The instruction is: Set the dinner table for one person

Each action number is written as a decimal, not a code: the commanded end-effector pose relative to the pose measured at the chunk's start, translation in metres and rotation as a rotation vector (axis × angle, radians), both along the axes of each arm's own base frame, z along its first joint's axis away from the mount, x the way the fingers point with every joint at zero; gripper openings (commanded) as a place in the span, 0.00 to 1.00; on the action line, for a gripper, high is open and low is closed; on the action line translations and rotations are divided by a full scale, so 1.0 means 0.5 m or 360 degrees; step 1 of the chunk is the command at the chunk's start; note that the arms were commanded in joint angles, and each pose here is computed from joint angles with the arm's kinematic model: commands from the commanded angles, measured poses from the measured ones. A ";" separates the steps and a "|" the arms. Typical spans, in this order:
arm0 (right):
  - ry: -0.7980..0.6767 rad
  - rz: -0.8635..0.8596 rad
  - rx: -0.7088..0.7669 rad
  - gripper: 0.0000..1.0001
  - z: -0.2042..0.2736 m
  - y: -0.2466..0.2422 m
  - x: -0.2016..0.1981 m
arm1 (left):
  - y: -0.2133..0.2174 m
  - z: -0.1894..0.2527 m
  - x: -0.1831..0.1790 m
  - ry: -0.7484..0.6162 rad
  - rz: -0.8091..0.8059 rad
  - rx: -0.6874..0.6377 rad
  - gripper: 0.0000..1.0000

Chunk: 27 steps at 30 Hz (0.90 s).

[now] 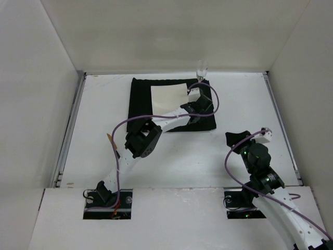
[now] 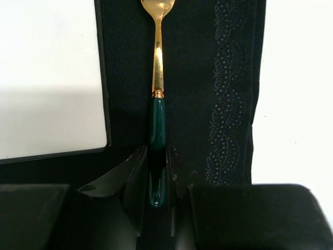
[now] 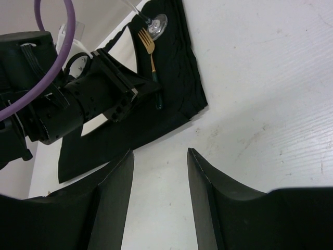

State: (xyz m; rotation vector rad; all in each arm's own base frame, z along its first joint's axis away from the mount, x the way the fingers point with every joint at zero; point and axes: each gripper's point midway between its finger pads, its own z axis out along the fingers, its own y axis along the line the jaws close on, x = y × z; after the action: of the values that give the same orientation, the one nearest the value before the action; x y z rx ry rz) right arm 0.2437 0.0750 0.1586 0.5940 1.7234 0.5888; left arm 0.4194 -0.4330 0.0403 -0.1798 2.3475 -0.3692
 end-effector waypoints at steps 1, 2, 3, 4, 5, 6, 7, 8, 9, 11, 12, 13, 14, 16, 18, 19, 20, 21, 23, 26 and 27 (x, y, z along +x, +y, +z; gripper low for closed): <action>-0.0054 0.0011 0.0034 0.51 0.016 0.006 0.004 | -0.018 0.057 0.027 -0.0093 0.0035 -0.0090 0.04; -0.0057 0.0011 0.0035 0.51 0.017 0.006 0.004 | -0.019 0.056 0.027 -0.0092 0.0032 -0.0089 0.04; -0.0059 0.0011 0.0036 0.51 0.017 0.005 0.004 | -0.019 0.052 0.027 -0.0087 0.0030 -0.0087 0.05; -0.0061 0.0011 0.0037 0.51 0.017 0.005 0.003 | -0.020 0.051 0.028 -0.0088 0.0028 -0.0085 0.05; -0.0063 0.0012 0.0038 0.51 0.018 0.005 0.003 | -0.020 0.048 0.028 -0.0085 0.0028 -0.0081 0.06; -0.0066 0.0012 0.0037 0.51 0.019 0.005 0.003 | -0.019 0.046 0.027 -0.0080 0.0027 -0.0079 0.07; -0.0066 0.0012 0.0037 0.51 0.019 0.005 0.003 | -0.021 0.044 0.026 -0.0075 0.0022 -0.0080 0.10; -0.0064 0.0012 0.0036 0.51 0.017 0.005 0.003 | -0.019 0.039 0.024 -0.0066 0.0023 -0.0073 0.13; -0.0064 0.0012 0.0036 0.51 0.017 0.005 0.003 | -0.016 0.039 0.023 -0.0067 0.0030 -0.0067 0.17; -0.0064 0.0012 0.0036 0.51 0.017 0.005 0.003 | -0.011 0.043 0.024 -0.0081 0.0037 -0.0058 0.23; -0.0064 0.0012 0.0036 0.51 0.017 0.005 0.003 | -0.009 0.048 0.024 -0.0087 0.0038 -0.0057 0.25; -0.0066 0.0012 0.0037 0.51 0.018 0.005 0.003 | -0.009 0.052 0.024 -0.0097 0.0038 -0.0056 0.26; -0.0066 0.0012 0.0037 0.51 0.018 0.005 0.003 | -0.008 0.056 0.025 -0.0104 0.0038 -0.0054 0.27; -0.0070 0.0012 0.0038 0.51 0.019 0.005 0.003 | -0.007 0.066 0.025 -0.0114 0.0037 -0.0059 0.29; -0.0073 0.0012 0.0039 0.51 0.020 0.005 0.002 | -0.008 0.076 0.022 -0.0124 0.0031 -0.0064 0.31; -0.0075 0.0012 0.0040 0.51 0.021 0.005 0.002 | -0.008 0.080 0.021 -0.0129 0.0027 -0.0063 0.33; -0.0077 0.0012 0.0041 0.51 0.021 0.005 0.002 | -0.010 0.088 0.018 -0.0139 0.0018 -0.0063 0.34; -0.0075 0.0012 0.0040 0.51 0.021 0.005 0.002 | -0.012 0.094 0.015 -0.0147 0.0008 -0.0065 0.37; -0.0077 0.0012 0.0041 0.50 0.021 0.005 0.002 | -0.019 0.123 0.009 -0.0188 -0.0024 -0.0076 0.40; -0.0080 0.0007 0.0042 0.50 0.022 0.003 0.002 | -0.027 0.185 0.000 -0.0290 -0.0068 -0.0098 0.46; -0.0082 0.0005 0.0043 0.50 0.022 0.002 0.002 | -0.030 0.211 -0.004 -0.0331 -0.0084 -0.0110 0.48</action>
State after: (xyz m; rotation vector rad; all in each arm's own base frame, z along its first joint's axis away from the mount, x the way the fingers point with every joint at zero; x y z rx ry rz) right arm 0.2433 0.0749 0.1616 0.5926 1.7082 0.5973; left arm 0.4184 -0.4380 0.0525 -0.1278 2.3052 -0.3627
